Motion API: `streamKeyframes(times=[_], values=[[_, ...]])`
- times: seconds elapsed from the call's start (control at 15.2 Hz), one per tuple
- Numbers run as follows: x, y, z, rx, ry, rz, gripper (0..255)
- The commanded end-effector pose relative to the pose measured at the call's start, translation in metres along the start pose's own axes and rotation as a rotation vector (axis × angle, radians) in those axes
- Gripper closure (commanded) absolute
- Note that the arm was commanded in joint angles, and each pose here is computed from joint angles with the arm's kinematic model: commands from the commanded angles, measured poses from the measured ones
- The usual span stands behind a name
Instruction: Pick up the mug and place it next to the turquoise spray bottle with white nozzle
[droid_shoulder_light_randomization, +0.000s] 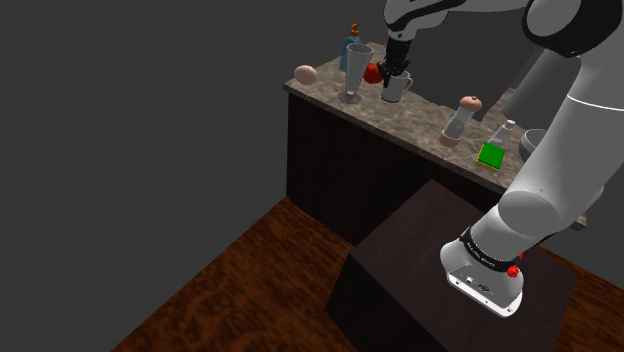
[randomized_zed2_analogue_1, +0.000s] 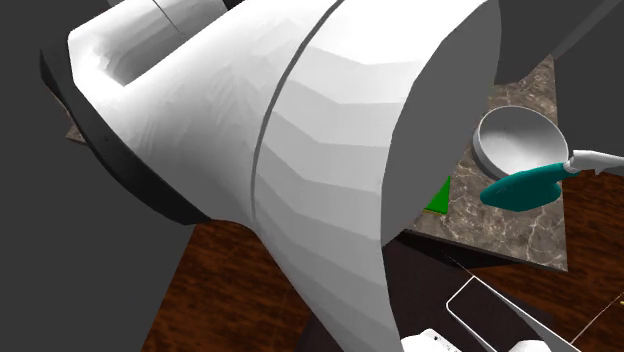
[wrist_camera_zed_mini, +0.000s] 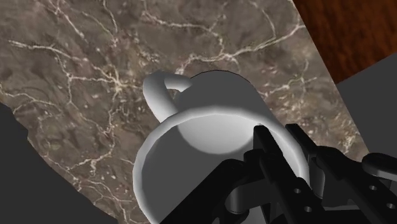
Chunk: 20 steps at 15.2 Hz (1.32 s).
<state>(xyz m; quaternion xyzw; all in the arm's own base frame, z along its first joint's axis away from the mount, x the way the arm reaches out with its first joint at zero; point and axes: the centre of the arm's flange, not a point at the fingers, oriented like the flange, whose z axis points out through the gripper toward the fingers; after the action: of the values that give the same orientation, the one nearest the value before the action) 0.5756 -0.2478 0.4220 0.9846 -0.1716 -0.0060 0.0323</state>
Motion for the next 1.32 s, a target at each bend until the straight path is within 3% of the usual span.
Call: streamKeyframes(times=[0.0, 1.25], values=[[0.0, 0.001, -0.011, 0.0, 0.0, 0.0, 255], [0.0, 0.008, -0.111, 0.0, 0.0, 0.0, 255]])
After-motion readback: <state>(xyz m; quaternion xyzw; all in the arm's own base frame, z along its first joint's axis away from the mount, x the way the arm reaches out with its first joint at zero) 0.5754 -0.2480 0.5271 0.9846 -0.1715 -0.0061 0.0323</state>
